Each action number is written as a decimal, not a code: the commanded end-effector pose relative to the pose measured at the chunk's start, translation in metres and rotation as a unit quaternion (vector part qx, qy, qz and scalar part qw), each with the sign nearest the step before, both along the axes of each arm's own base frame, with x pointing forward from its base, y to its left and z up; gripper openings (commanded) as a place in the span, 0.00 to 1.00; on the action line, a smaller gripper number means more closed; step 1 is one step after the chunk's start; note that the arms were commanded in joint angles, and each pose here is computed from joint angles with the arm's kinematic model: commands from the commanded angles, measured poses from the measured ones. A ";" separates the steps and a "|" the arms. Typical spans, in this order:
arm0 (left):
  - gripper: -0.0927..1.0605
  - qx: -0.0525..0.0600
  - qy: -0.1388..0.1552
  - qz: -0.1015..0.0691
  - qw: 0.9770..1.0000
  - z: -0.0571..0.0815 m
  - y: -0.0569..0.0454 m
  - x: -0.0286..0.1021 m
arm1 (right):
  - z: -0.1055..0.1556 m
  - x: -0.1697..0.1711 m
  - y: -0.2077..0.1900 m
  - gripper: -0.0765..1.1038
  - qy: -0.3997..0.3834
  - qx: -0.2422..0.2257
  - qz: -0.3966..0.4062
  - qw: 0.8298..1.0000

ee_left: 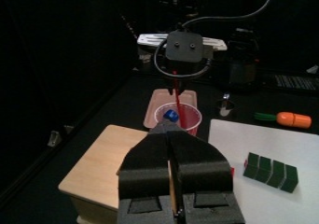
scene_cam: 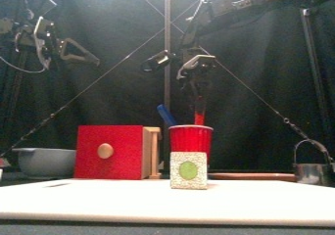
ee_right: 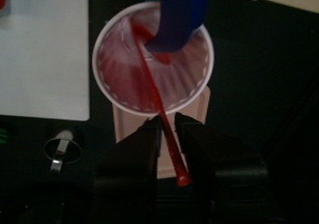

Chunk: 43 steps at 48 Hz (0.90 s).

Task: Place sushi on board then cut the sushi with the knife then place the pieces on the plate
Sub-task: Grasp knife edge with left hand

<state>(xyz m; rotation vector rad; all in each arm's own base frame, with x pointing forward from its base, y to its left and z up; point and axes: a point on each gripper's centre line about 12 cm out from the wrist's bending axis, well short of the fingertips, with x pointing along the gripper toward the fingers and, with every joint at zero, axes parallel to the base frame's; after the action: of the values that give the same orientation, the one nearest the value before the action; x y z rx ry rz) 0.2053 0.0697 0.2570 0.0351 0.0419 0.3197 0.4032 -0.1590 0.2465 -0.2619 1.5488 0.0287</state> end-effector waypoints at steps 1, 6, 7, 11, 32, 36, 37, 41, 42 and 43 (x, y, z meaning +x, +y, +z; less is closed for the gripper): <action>0.15 0.006 -0.016 0.002 1.000 0.011 0.002 0.003 | 0.022 0.000 0.002 0.48 -0.027 -0.014 0.002 1.000; 0.15 0.006 -0.016 0.002 1.000 0.011 0.002 0.003 | 0.020 0.001 0.006 0.48 -0.024 -0.014 0.007 1.000; 0.15 0.006 -0.016 0.002 1.000 0.011 0.002 0.003 | 0.020 0.001 0.006 0.48 -0.023 -0.015 0.007 1.000; 0.15 0.006 -0.017 0.002 1.000 0.011 0.002 0.003 | 0.023 0.001 0.007 0.48 -0.026 -0.021 0.010 0.999; 0.15 0.011 -0.021 0.001 1.000 0.016 0.002 0.004 | 0.080 -0.044 0.033 0.47 -0.080 -0.040 0.019 0.996; 0.15 0.012 -0.028 0.002 1.000 0.021 0.003 0.005 | 0.097 -0.056 0.037 0.47 -0.103 -0.049 0.020 0.993; 0.15 0.013 -0.028 0.001 1.000 0.022 0.003 0.005 | 0.102 -0.059 0.037 0.47 -0.111 -0.053 0.020 0.992; 0.15 0.013 -0.031 0.002 0.999 0.024 0.003 0.006 | 0.118 -0.066 0.038 0.47 -0.141 -0.066 0.012 0.988; 0.15 0.014 -0.032 0.002 0.999 0.025 0.003 0.006 | 0.121 -0.069 0.038 0.47 -0.147 -0.071 0.006 0.987; 0.15 0.014 -0.033 0.002 0.999 0.026 0.003 0.006 | 0.125 -0.071 0.038 0.47 -0.153 -0.074 -0.001 0.986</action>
<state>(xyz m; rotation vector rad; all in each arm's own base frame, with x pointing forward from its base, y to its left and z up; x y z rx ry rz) 0.2086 0.0713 0.2688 0.0434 0.0136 0.3224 0.3449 -0.1231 0.3449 -0.3580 1.3255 -0.0732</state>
